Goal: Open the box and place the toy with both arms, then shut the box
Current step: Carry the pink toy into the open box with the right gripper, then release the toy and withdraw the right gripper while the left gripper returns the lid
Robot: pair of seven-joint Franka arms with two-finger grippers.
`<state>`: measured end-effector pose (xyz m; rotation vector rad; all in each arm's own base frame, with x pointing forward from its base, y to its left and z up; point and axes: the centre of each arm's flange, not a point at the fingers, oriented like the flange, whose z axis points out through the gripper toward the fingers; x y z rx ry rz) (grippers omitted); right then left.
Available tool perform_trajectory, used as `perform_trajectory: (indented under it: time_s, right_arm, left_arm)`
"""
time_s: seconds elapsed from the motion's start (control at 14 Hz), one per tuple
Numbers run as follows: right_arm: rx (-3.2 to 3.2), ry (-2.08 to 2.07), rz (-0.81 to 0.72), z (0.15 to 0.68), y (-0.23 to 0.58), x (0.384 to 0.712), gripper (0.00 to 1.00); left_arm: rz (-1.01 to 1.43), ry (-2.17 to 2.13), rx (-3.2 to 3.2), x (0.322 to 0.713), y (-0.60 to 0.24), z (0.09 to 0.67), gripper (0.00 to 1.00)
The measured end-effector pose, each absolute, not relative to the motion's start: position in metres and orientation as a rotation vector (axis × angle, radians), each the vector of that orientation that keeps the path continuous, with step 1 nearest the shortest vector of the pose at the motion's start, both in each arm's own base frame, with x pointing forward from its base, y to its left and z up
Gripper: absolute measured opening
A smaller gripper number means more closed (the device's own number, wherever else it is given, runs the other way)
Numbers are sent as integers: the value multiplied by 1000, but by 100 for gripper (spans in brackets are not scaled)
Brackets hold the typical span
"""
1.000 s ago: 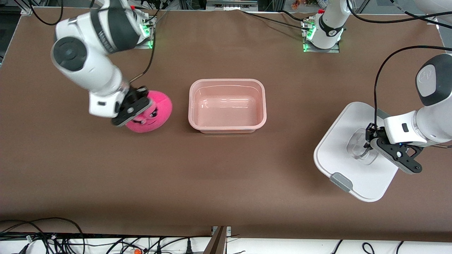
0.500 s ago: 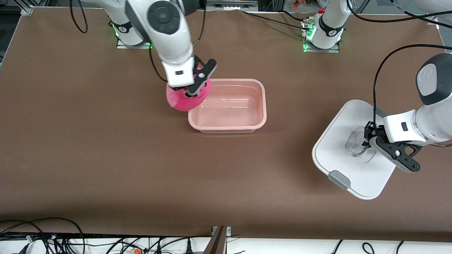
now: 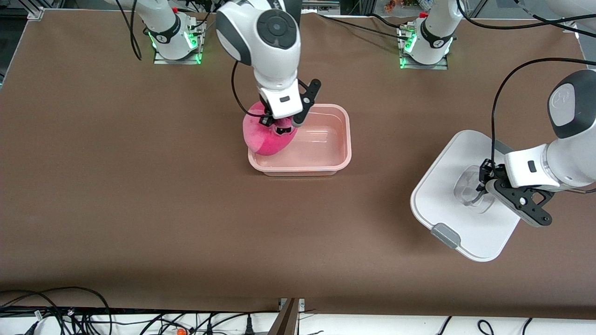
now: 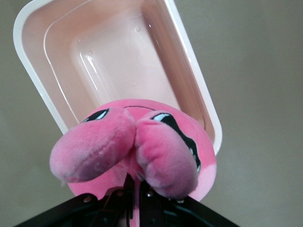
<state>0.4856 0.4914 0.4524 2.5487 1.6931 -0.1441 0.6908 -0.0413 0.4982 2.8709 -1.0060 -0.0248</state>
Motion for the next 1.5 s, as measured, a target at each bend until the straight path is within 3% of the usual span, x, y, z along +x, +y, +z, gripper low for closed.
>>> perform_trajectory:
  time_s: [0.93, 1.0, 1.21, 1.5]
  right_arm:
    - [2362, 1689, -212, 336, 539, 475, 7]
    - [2362, 1670, -200, 322, 544, 474, 11]
    - [2392, 1620, -127, 294, 560, 470, 41]
    - [2501, 1503, 1, 312, 577, 469, 81]
  left_arm:
    - [-31, -1007, 2868, 690, -42, 498, 7]
    - [-31, -1007, 2868, 690, -42, 498, 7]
    - [-31, -1007, 2868, 690, -42, 498, 7]
    - [-33, -1007, 2868, 690, -42, 498, 7]
